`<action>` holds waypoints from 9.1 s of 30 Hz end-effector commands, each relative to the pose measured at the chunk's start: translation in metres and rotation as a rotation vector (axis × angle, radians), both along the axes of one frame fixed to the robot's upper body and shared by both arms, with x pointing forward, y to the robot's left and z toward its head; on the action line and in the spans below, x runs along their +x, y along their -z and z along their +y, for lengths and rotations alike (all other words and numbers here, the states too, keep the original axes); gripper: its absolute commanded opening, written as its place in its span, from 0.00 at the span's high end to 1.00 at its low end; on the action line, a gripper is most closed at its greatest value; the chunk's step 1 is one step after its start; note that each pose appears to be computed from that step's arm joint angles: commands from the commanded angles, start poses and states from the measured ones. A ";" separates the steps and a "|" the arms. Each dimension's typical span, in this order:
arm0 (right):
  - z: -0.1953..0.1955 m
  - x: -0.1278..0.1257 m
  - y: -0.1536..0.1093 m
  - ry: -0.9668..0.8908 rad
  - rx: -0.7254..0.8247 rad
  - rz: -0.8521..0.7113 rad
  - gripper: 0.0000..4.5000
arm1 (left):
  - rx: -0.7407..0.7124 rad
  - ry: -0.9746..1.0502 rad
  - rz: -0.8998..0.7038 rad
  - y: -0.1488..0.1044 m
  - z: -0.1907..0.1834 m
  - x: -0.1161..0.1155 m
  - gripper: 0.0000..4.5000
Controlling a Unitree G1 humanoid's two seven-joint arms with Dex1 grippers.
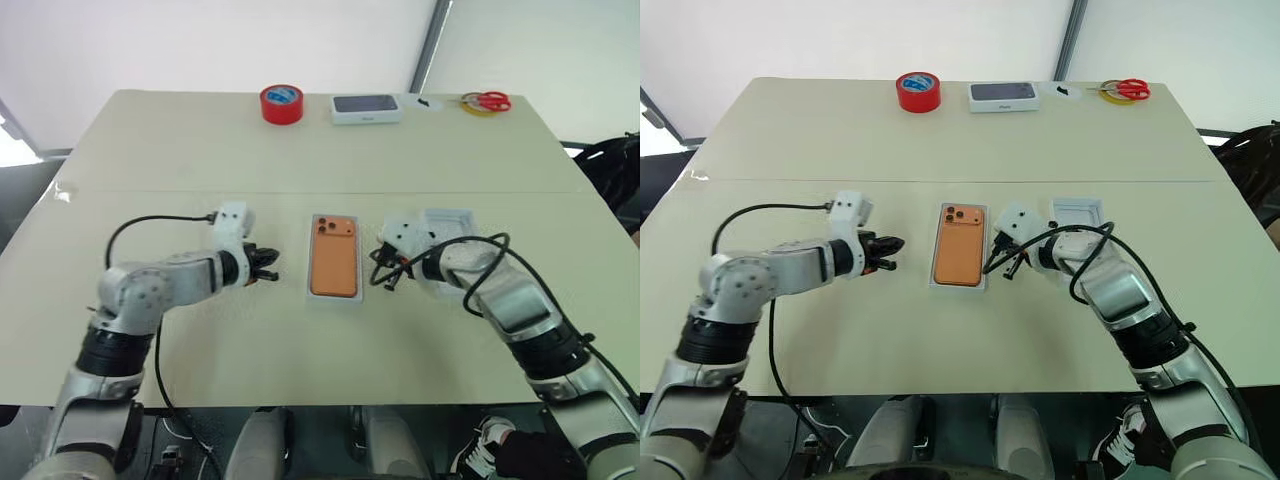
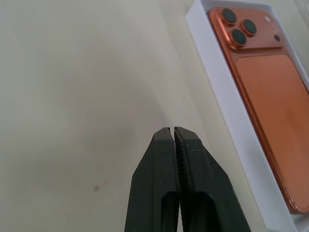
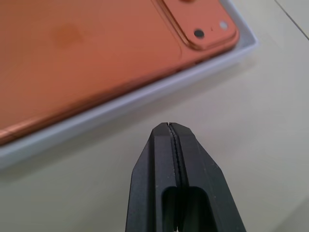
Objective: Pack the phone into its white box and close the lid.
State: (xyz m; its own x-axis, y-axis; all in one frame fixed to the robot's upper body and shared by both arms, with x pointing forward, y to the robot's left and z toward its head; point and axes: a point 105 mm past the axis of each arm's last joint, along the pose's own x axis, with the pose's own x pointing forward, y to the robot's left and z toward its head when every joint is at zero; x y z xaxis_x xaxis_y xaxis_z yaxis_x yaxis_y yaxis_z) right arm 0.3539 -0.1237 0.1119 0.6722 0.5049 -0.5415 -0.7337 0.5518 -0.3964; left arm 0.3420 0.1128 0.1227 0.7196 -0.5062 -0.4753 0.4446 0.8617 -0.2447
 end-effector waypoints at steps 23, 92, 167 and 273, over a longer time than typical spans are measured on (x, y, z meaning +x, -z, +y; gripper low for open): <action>-0.055 -0.037 -0.011 0.036 -0.132 0.026 1.00 | -0.102 0.568 0.038 -0.003 -0.168 -0.024 0.98; -0.121 0.017 -0.074 0.567 0.235 0.315 0.99 | 0.059 0.831 -0.519 -0.022 -0.060 -0.076 1.00; -0.087 -0.029 -0.048 0.282 -0.022 0.081 1.00 | 0.092 0.655 -0.322 0.008 -0.115 -0.004 1.00; -0.110 0.007 -0.058 0.239 0.398 -0.168 1.00 | 0.186 -0.215 -0.448 -0.042 0.148 -0.025 1.00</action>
